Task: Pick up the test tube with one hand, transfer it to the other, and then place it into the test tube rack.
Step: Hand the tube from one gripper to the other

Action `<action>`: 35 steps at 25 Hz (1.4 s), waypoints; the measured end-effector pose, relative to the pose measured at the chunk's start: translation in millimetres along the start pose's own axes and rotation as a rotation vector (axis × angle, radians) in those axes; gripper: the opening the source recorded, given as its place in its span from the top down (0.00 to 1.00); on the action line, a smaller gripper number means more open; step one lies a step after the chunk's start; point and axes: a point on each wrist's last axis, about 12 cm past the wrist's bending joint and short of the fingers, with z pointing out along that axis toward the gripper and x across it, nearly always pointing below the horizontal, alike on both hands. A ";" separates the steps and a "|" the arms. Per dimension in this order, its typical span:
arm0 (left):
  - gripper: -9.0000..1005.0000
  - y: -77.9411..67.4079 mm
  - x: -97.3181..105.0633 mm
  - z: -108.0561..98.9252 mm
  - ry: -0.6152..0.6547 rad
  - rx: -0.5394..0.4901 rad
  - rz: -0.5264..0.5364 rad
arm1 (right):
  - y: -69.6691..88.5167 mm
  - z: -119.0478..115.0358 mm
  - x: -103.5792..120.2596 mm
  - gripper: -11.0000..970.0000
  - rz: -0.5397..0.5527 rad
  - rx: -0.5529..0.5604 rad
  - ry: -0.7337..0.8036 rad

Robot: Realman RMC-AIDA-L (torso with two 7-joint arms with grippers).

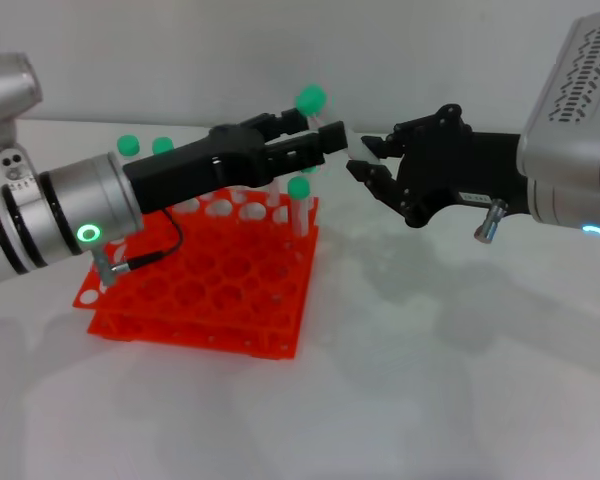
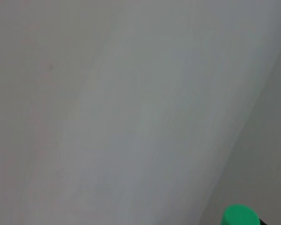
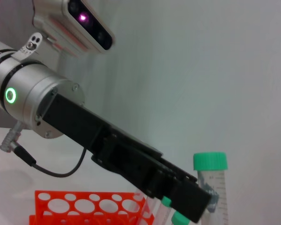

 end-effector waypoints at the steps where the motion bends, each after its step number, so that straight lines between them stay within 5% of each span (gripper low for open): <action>1: 0.16 -0.4 -0.1 1.1 0.003 0.003 0.002 | 0.3 0.2 -0.2 0.74 0.000 -0.001 0.000; 12: 0.17 -4.1 1.8 4.2 -0.002 0.015 0.038 | 0.3 1.9 4.4 0.73 0.022 0.006 0.009; 25: 0.71 -5.2 3.6 7.5 0.009 0.019 0.045 | 8.1 6.5 0.2 0.72 0.021 -0.021 0.004; 35: 0.78 -6.2 6.2 9.1 0.016 0.021 0.069 | 7.5 7.3 1.5 0.71 0.022 -0.026 0.010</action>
